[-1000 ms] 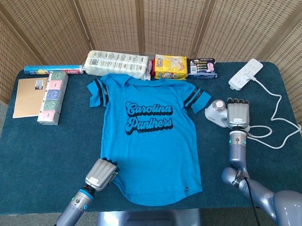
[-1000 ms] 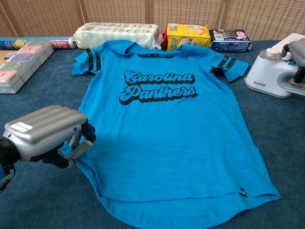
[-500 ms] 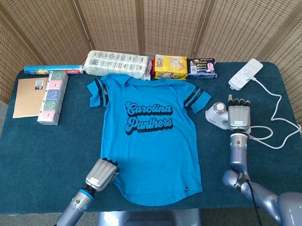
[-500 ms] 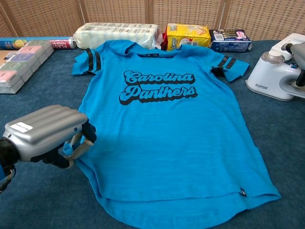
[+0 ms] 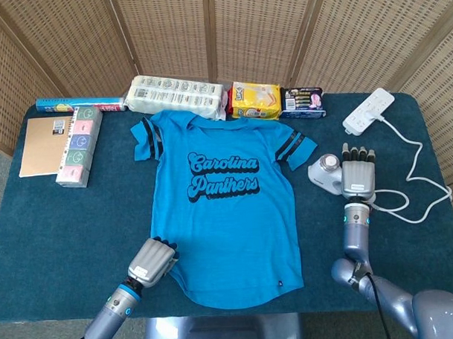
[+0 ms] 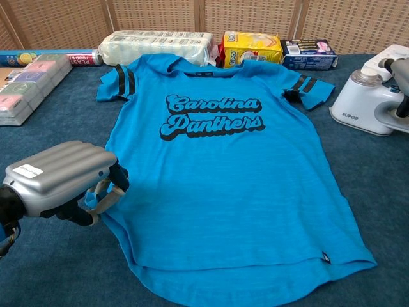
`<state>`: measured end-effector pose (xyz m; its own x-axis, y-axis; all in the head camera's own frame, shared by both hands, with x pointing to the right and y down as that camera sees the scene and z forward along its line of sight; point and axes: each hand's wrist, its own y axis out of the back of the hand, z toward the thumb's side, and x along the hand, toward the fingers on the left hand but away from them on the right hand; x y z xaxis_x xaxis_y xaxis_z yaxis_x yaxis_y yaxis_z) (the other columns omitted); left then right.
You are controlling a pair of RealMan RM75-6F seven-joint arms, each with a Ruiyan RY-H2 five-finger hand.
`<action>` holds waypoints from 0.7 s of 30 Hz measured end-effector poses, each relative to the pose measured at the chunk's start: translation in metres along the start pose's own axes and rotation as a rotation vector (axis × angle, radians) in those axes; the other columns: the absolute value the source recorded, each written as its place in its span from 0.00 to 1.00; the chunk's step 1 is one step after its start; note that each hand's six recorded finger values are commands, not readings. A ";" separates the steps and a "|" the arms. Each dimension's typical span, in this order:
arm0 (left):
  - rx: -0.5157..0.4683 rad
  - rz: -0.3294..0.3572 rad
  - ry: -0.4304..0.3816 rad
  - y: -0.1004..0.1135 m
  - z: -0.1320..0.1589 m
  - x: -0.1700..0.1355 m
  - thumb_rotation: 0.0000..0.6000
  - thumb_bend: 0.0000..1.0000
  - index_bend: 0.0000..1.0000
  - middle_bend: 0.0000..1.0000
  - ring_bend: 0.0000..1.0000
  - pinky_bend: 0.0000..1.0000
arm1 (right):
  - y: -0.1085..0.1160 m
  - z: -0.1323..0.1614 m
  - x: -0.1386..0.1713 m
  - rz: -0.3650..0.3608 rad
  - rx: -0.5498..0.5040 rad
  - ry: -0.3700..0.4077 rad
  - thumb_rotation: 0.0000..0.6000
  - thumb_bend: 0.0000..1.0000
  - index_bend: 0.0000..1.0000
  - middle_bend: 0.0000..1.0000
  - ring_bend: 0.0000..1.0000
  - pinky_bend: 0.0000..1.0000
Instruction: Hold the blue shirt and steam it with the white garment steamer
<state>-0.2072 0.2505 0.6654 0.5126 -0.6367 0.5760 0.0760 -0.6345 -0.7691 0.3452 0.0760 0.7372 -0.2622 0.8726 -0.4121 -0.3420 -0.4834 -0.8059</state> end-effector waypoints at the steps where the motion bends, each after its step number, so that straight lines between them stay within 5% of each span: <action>1: 0.001 0.001 0.001 0.000 0.000 0.000 1.00 0.44 0.81 0.71 0.57 0.49 | 0.000 0.000 0.000 -0.001 -0.001 -0.002 1.00 0.39 0.00 0.15 0.13 0.10; 21: 0.004 0.007 -0.004 0.002 0.000 0.000 1.00 0.44 0.81 0.71 0.57 0.49 | 0.008 -0.003 0.014 -0.017 -0.050 0.021 1.00 0.39 0.00 0.15 0.13 0.10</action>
<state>-0.2072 0.2490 0.6639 0.5163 -0.6397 0.5694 0.0757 -0.6281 -0.7744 0.3418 0.0840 0.7233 -0.2379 0.8823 -0.4061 -0.3007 -0.4645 -0.8330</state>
